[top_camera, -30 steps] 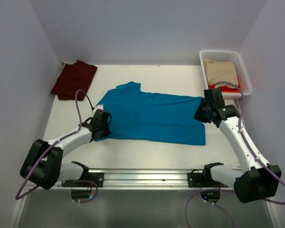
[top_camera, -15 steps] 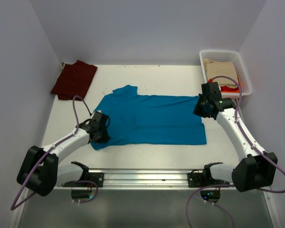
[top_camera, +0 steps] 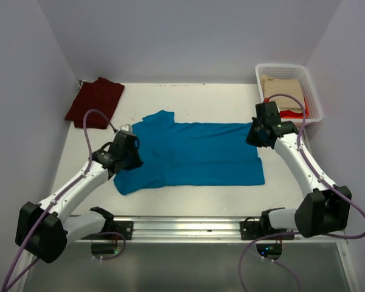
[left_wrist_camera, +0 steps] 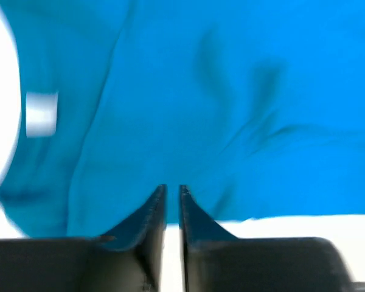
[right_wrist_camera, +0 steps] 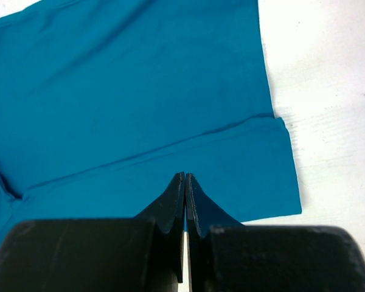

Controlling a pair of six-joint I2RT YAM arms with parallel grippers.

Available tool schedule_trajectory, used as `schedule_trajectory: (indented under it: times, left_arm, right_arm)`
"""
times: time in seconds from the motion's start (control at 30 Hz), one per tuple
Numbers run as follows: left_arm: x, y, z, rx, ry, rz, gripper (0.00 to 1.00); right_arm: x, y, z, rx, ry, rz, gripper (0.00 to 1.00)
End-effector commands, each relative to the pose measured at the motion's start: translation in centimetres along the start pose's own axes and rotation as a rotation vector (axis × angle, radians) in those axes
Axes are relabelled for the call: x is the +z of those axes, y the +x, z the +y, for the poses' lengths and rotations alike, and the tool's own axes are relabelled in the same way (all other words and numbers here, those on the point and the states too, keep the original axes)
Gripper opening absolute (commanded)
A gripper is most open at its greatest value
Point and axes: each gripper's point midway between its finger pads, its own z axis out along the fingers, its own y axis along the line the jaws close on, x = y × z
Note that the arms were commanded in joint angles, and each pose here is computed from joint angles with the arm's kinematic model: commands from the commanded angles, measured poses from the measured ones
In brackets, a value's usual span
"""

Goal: Fold and stack the t-shirts
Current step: Fold the tshirt

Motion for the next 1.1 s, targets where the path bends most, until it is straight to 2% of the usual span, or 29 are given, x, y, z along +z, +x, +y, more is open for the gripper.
schedule_trajectory:
  times: [0.0,0.03,0.1,0.13,0.17,0.23,0.3,0.5,0.77,0.9,1.07]
  left_arm:
    - [-1.1,-9.4,-4.8,0.060,0.105,-0.286,0.25]
    - [-1.4,-11.7,-5.8,0.079,0.107,-0.326,0.46]
    - [0.7,-15.2,-6.7,0.082,0.078,-0.326,0.60]
    - [1.6,-16.0,-7.2,0.103,0.096,-0.302,0.67]
    - [2.5,-17.7,-6.9,0.087,0.094,-0.309,0.68]
    - [5.2,-20.6,-7.4,0.086,0.091,-0.288,0.69]
    - [7.5,-23.3,-6.9,0.068,0.059,-0.282,0.69]
    - [12.9,-26.8,-5.7,0.063,0.027,-0.244,0.65]
    - [17.5,-25.8,-4.6,0.052,0.073,-0.136,0.34]
    - [18.9,-24.8,-3.8,0.033,0.071,-0.086,0.27]
    - [19.7,-23.8,-3.3,0.027,0.062,-0.046,0.25]
  right_arm:
    - [-0.2,-1.2,1.3,-0.027,-0.062,-0.037,0.00]
    - [-0.2,-1.1,1.5,-0.030,-0.072,-0.032,0.00]
    - [0.0,-0.5,2.1,-0.049,-0.111,-0.004,0.01]
    - [0.0,-0.3,2.1,-0.053,-0.117,0.006,0.08]
    - [0.1,0.1,2.3,-0.059,-0.127,0.023,0.21]
    - [0.0,0.7,2.8,-0.067,-0.164,0.046,0.26]
    - [-0.1,1.2,2.9,-0.072,-0.176,0.059,0.32]
    - [-0.7,1.9,2.4,-0.081,-0.188,0.049,0.33]
    - [-1.3,2.1,1.7,-0.080,-0.169,0.034,0.31]
    - [-1.5,2.0,1.6,-0.075,-0.162,0.026,0.30]
    - [-1.7,1.7,1.5,-0.077,-0.156,0.016,0.29]
